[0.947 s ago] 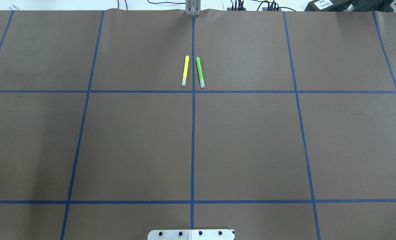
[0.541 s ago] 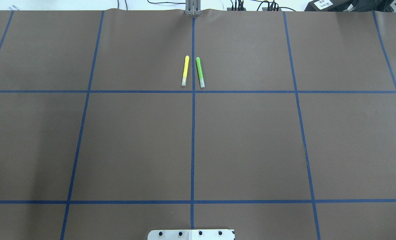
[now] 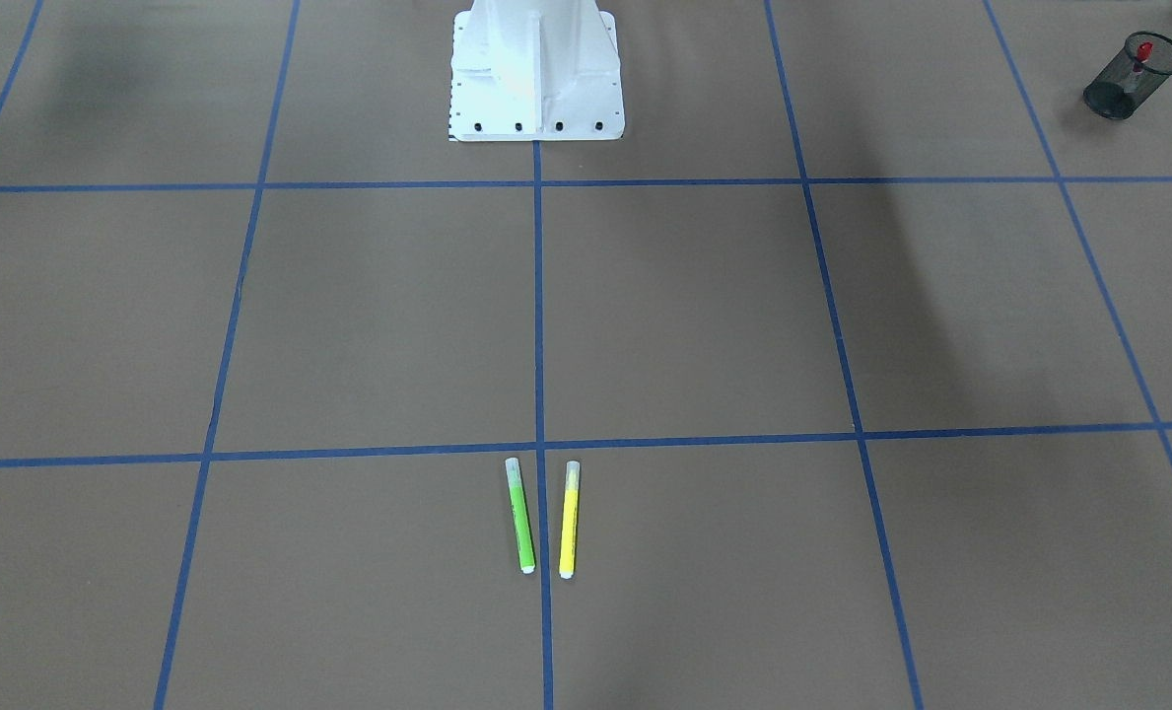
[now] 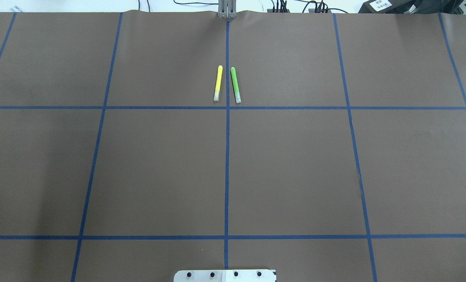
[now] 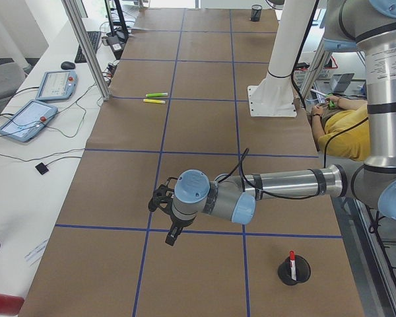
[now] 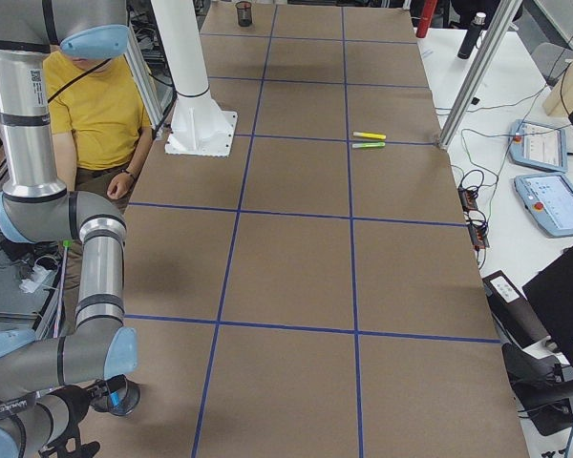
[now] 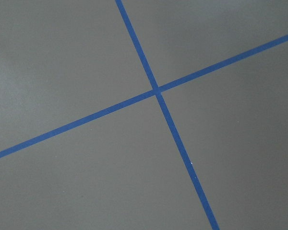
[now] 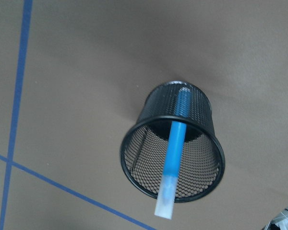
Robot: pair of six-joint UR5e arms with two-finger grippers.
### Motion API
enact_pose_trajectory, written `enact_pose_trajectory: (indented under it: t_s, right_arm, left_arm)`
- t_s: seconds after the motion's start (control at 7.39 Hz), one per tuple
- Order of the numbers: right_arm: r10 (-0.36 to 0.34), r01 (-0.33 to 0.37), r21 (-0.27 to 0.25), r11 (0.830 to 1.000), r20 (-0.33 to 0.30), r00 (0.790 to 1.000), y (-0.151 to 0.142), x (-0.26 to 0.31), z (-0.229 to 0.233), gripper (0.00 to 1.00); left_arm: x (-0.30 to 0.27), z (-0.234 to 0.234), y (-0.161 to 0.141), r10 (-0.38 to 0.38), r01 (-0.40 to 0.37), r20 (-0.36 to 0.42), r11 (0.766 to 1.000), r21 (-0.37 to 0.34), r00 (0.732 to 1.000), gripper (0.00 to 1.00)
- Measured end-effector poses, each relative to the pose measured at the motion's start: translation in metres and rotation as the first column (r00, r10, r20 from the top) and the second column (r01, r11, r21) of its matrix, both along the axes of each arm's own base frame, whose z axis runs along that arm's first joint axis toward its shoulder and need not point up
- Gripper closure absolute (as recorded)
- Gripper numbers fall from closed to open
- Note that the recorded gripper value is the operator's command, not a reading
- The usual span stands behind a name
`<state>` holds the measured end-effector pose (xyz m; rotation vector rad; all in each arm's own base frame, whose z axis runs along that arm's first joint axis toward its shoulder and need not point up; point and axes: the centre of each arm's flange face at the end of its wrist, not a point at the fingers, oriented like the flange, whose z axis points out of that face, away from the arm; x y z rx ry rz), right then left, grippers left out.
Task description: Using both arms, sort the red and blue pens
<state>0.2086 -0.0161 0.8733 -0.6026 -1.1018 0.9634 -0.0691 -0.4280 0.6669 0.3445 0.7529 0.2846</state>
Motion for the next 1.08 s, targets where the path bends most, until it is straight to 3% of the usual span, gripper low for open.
enact_pose_trajectory:
  t_s: [0.27,0.68,0.95,1.08]
  right_arm:
    - [0.017,-0.013,0.074,0.997,-0.054,0.998,-0.054,0.002,0.004,0.00]
    - [-0.018,0.044,0.189,0.981,-0.138,0.990,-0.147,-0.007,-0.005,0.00]
    - [-0.066,0.130,0.312,0.941,-0.207,0.976,-0.193,-0.019,-0.015,0.00]
    - [-0.088,0.174,0.380,0.909,-0.233,0.969,-0.213,-0.027,-0.022,0.00]
  left_arm:
    - [0.000,0.001,0.000,-0.001,0.001,0.000,1.000,-0.004,1.000,0.00]
    - [0.000,0.005,0.001,0.001,-0.001,-0.001,1.000,-0.014,1.000,0.00]
    - [0.000,0.012,0.002,0.002,-0.002,-0.002,1.000,-0.025,1.000,0.00]
    - [0.000,0.013,0.002,0.002,-0.002,-0.002,1.000,-0.027,1.000,0.00]
